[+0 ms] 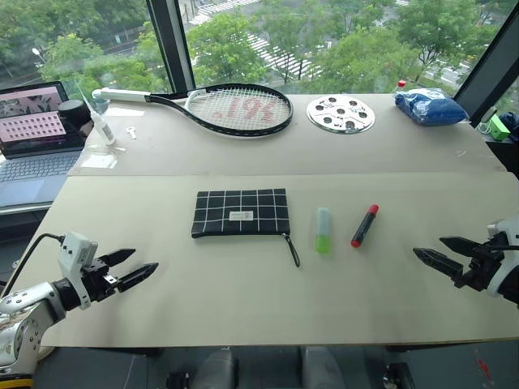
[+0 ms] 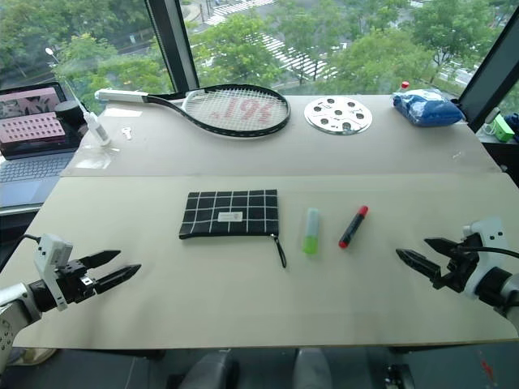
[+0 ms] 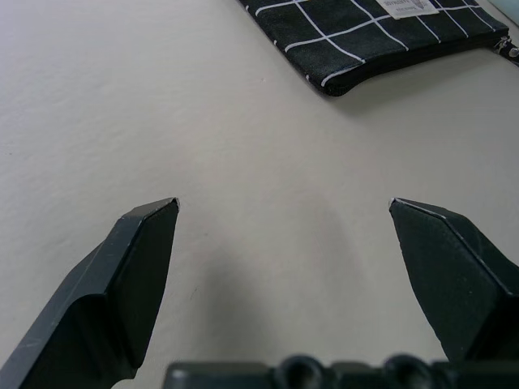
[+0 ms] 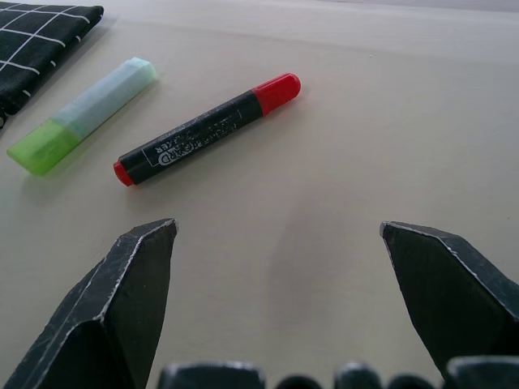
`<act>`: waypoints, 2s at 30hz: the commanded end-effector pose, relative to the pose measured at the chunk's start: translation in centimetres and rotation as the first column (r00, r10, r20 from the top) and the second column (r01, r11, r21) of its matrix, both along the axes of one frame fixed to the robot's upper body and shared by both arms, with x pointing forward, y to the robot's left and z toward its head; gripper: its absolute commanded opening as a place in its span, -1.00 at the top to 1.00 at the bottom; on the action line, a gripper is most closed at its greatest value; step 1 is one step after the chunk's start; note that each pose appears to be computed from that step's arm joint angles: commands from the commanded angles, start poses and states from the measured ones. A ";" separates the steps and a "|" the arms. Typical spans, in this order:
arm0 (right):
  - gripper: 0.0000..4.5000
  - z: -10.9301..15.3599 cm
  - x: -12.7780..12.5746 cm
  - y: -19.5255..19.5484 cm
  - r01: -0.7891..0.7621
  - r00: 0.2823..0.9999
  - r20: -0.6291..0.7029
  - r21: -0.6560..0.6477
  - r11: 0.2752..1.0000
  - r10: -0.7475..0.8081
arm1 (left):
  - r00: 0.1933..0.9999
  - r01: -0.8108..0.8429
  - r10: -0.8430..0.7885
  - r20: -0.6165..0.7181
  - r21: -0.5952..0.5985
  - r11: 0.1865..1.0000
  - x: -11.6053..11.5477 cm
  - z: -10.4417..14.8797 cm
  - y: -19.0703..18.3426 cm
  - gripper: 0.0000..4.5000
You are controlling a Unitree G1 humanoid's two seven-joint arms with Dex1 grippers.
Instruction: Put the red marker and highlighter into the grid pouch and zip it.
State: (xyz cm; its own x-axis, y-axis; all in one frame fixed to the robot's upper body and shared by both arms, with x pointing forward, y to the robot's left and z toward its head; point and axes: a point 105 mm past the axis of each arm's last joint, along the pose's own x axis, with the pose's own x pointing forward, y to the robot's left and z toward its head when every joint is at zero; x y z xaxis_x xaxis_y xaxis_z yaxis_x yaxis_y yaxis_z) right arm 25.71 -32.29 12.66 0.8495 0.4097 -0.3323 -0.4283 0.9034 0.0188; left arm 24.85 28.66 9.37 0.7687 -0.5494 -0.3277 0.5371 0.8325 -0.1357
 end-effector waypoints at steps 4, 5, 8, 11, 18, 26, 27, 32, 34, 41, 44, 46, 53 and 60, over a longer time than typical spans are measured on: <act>-0.98 2.5 1.8 1.9 -0.066 0.993 0.096 -0.006 0.998 0.066 | 0.993 0.113 -0.110 0.051 -0.061 0.992 1.2 2.1 -2.5 -1.00; -0.98 2.9 1.9 2.3 -0.084 0.991 0.103 0.003 0.997 0.083 | 0.992 0.126 -0.125 0.028 -0.049 0.991 1.4 1.9 -2.5 -1.00; -0.63 4.1 2.3 4.0 -0.155 0.980 0.131 0.042 0.987 0.148 | 0.982 0.186 -0.190 0.013 0.166 0.969 1.8 0.8 -2.1 -1.00; -0.17 5.8 2.5 8.1 -0.316 0.937 0.178 0.072 0.946 0.300 | 0.959 0.263 -0.284 0.011 0.346 0.901 2.4 0.7 -1.5 -1.00; 0.91 4.2 5.2 18.3 -0.533 0.836 0.190 0.060 0.844 0.514 | 0.913 0.327 -0.401 0.077 0.452 0.830 5.0 2.0 -2.0 -1.00; 1.00 1.0 10.0 25.9 -0.553 0.795 0.133 -0.242 0.797 0.592 | 0.845 0.363 -0.519 0.132 0.571 0.736 7.0 1.3 -2.8 -1.00; 1.00 0.7 10.3 26.1 -0.548 0.794 0.125 -0.275 0.790 0.595 | 0.838 0.362 -0.527 0.139 0.580 0.730 7.1 1.2 -2.8 -1.00; 1.00 -2.2 12.0 25.7 -0.487 0.806 0.043 -0.521 0.701 0.591 | 0.800 0.363 -0.569 0.188 0.604 0.709 7.9 0.6 -3.8 -1.00; 1.00 -2.8 12.3 25.5 -0.479 0.804 0.028 -0.561 0.675 0.594 | 0.784 0.372 -0.589 0.198 0.609 0.700 8.0 0.3 -4.3 -1.00; 1.00 -2.7 12.4 25.6 -0.480 0.781 0.034 -0.606 0.634 0.624 | 0.731 0.399 -0.647 0.215 0.635 0.662 8.4 -0.7 -5.7 -1.00; 1.00 -2.5 12.3 25.6 -0.482 0.779 0.040 -0.599 0.639 0.625 | 0.707 0.404 -0.667 0.236 0.639 0.654 8.7 -0.9 -6.5 -1.00; 1.00 -2.5 12.0 25.6 -0.489 0.777 0.038 -0.591 0.641 0.628 | 0.687 0.395 -0.679 0.258 0.652 0.647 9.0 -0.8 -7.0 -1.00; 1.00 -3.2 10.9 25.4 -0.514 0.775 0.022 -0.558 0.651 0.632 | 0.637 0.391 -0.703 0.316 0.653 0.648 9.7 -0.4 -8.6 -1.00; 1.00 -3.1 10.6 25.1 -0.515 0.778 0.019 -0.554 0.654 0.629 | 0.618 0.374 -0.706 0.346 0.661 0.651 10.1 0.1 -8.9 -0.35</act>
State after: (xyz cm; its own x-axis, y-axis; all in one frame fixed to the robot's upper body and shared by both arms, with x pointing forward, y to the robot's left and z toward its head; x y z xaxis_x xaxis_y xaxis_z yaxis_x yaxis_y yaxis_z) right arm 36.70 -6.59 10.39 0.5802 0.6751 -0.4557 -0.7902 0.3310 -0.5157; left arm 34.78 19.81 9.41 0.4978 -0.8124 -0.3035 0.7404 0.2159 0.6365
